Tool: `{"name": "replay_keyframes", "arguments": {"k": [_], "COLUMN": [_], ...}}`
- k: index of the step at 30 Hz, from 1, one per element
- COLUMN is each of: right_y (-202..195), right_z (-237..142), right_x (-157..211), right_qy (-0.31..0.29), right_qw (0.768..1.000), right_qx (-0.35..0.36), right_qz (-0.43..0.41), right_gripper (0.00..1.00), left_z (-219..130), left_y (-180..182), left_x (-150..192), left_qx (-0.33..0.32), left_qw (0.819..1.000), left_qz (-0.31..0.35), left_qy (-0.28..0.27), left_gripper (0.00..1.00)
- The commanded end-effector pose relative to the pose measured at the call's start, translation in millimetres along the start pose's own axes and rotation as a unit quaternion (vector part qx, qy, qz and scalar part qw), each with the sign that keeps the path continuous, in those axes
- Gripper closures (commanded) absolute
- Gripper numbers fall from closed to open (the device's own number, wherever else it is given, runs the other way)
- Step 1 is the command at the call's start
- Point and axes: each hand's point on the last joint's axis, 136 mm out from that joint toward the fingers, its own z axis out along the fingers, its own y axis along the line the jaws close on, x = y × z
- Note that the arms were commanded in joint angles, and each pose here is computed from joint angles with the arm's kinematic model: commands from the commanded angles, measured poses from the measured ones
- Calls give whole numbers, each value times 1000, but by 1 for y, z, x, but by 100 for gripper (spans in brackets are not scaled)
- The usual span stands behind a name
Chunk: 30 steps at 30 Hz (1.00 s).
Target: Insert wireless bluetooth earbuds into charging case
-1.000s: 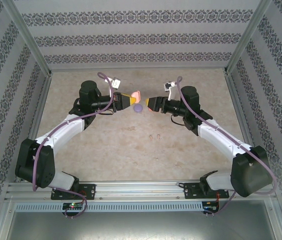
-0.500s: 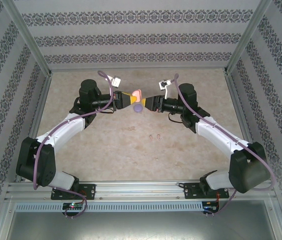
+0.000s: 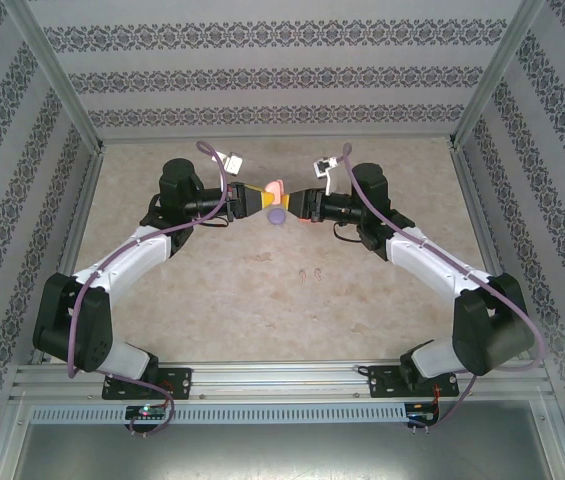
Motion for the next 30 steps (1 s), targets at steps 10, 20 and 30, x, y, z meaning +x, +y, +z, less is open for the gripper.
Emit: {"name": "replay_keyframes", "arguments": {"k": [10, 20, 30], "right_y": [22, 19, 22], "right_z": [6, 11, 10], "right_x": [-19, -16, -22], "right_qy": [-17, -12, -21], "right_qw": [999, 999, 999], "right_qx": [-32, -33, -32], "right_qz": [-30, -23, -27], "right_gripper": [62, 69, 89], "left_z": [0, 3, 5], "left_y": [-17, -21, -19], "left_x": [-13, -14, -7], "left_qx": [28, 32, 32], "left_qw": [999, 999, 999], "left_qz": [34, 36, 31], "left_qy": [-9, -9, -4], "left_gripper": [100, 100, 100]}}
